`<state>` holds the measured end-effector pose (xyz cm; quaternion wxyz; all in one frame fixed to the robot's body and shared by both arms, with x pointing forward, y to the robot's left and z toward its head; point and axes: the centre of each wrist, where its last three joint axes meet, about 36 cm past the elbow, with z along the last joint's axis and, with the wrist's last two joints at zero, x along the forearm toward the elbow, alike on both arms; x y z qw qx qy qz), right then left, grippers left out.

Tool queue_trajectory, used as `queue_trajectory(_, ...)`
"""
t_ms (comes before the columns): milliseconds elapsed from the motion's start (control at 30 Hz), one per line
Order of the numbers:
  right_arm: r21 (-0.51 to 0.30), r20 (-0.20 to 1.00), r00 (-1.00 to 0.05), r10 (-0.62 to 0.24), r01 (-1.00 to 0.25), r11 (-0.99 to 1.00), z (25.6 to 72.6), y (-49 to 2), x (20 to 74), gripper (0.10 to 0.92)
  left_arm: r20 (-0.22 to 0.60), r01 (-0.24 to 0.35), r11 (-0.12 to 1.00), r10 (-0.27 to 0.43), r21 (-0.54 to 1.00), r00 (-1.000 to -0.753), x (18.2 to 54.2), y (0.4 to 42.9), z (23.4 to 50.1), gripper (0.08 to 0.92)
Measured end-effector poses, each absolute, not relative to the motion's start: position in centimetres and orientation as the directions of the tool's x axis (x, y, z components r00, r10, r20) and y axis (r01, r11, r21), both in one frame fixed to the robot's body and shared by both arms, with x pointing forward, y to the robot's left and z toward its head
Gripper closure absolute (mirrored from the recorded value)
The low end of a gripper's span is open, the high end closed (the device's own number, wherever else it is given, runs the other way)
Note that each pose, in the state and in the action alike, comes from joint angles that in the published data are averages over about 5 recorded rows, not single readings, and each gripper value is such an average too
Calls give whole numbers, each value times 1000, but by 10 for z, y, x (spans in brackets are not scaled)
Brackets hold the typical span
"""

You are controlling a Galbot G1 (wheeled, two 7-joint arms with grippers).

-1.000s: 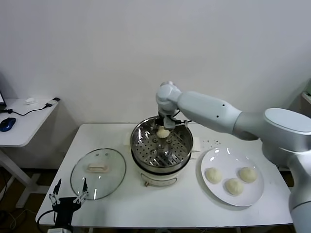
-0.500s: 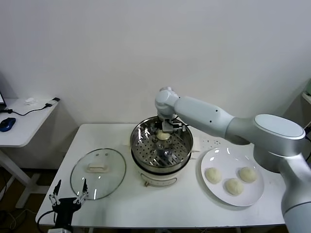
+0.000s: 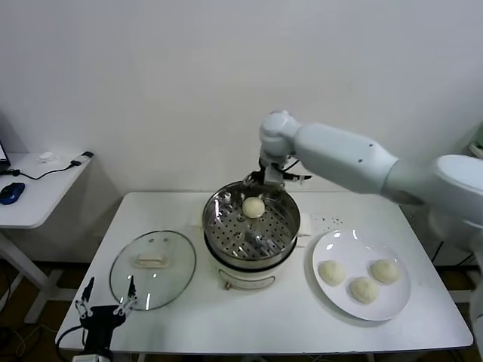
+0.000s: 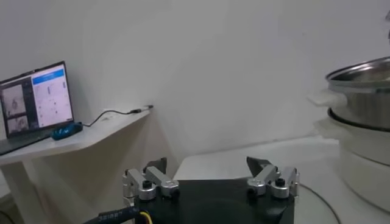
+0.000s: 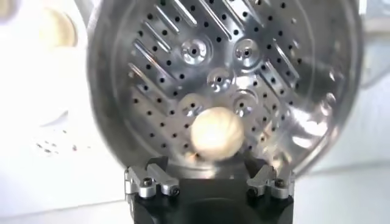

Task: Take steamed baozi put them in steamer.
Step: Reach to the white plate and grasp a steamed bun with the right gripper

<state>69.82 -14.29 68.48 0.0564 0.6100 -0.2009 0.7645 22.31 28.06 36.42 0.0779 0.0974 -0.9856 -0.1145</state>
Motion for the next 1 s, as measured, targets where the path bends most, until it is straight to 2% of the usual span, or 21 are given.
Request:
queue_trajectory(167,-352,935,-260,-241,-604,-715,697,-207,683,200,126,-171,956,-205,238,-971,221,278,368,177)
queue_trajectory(300,-371,926,-273,-261,-785,-496,691,-256,664,200,124,-172,956,-205,237,-971,220,278,370,177)
queue_trajectory(433,-331,932,-258,-254,-892,-309,674,-299,644,200,126,-171,957,-204,232,-971,218,276,370,177)
queue_trajectory(567,-254,948,-210,-241,-952,-171,642,-335,624,200,129,-172,958,-205,229,-970,215,276,370,177)
queue_trajectory(767,-146,969,-131,-211,-987,-59,589,-366,602,200,136,-175,959,-208,224,-968,212,276,369,177)
queue_trajectory(1000,-83,980,-83,-182,-997,9,533,-379,588,200,142,-177,959,-211,220,-967,211,275,366,177)
